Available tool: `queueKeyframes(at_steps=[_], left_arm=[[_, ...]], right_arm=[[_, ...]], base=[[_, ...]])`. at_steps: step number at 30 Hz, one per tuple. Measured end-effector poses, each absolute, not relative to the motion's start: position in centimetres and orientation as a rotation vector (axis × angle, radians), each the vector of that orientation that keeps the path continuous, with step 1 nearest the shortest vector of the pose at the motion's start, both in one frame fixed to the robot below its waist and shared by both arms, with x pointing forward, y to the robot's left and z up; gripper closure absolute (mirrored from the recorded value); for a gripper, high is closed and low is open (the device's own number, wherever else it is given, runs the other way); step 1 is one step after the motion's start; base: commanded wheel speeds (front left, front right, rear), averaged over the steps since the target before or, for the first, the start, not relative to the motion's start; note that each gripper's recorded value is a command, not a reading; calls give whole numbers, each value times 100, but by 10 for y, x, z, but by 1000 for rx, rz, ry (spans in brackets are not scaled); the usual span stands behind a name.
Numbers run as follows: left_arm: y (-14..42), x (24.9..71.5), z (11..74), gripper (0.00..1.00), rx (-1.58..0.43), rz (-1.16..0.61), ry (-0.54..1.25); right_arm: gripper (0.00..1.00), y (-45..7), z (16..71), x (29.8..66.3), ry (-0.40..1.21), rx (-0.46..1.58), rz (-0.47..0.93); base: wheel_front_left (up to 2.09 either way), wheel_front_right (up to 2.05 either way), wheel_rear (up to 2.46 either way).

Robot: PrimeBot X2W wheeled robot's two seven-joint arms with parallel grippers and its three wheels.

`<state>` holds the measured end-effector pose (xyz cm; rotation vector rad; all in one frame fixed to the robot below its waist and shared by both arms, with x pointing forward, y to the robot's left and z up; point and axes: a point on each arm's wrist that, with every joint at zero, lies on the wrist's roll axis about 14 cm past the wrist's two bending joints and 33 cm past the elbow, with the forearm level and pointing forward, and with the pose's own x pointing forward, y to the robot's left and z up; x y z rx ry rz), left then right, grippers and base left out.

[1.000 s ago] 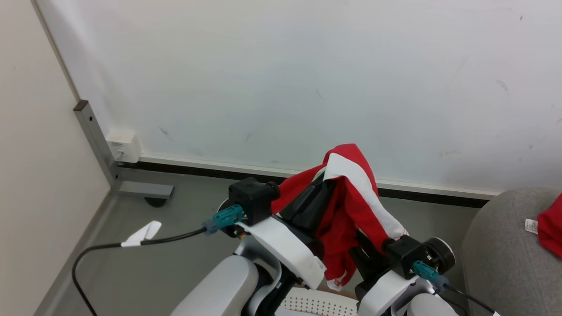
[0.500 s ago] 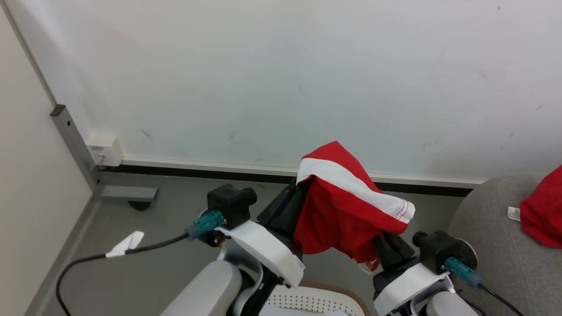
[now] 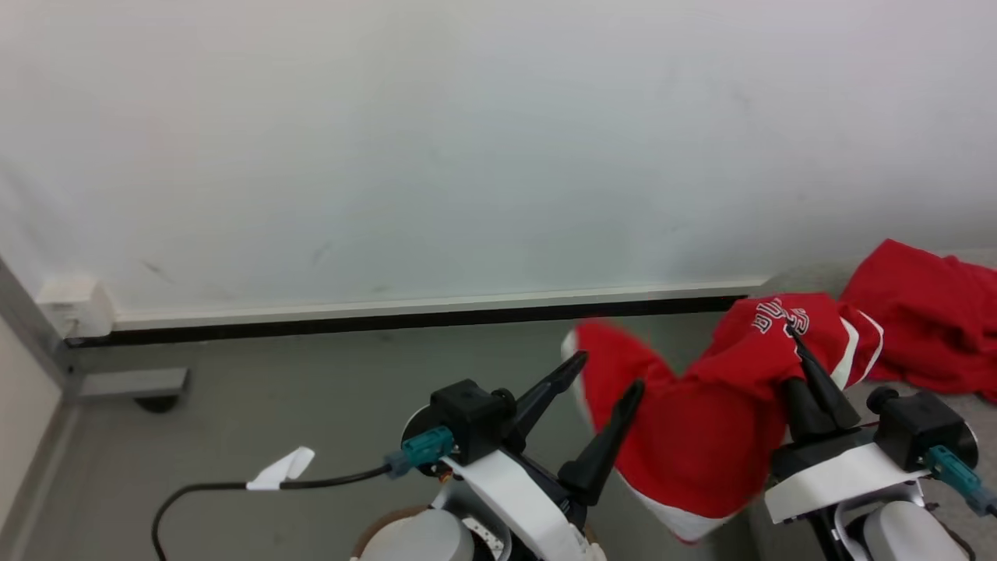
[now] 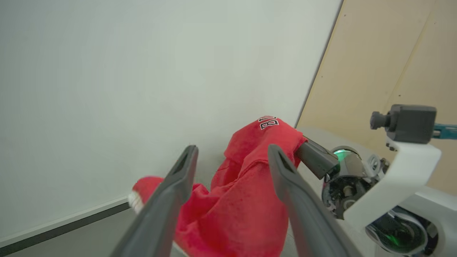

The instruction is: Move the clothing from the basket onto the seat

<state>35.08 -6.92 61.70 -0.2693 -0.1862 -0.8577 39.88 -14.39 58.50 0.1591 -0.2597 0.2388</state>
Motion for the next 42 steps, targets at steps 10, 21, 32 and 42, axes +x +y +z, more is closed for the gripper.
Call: queueKeyframes(at_steps=[10,21,32,42], left_arm=[[-135,326,606,0,-249,-1083,-170],[-182,310,580,0,-242,-1233,-101],[-192,312,571,0,-219,-1254,-106],[-193,343,571,0,-206,-1248,-174]], right_arm=[[100,-233,572,357,-258,155,-14],[100,-287,563,313,-252,152,-190],[100,-312,577,312,-276,101,-235],[100,-373,614,344,-302,-45,-291]], base=[[0,0,0],[0,0,0],[0,0,0],[0,0,0]])
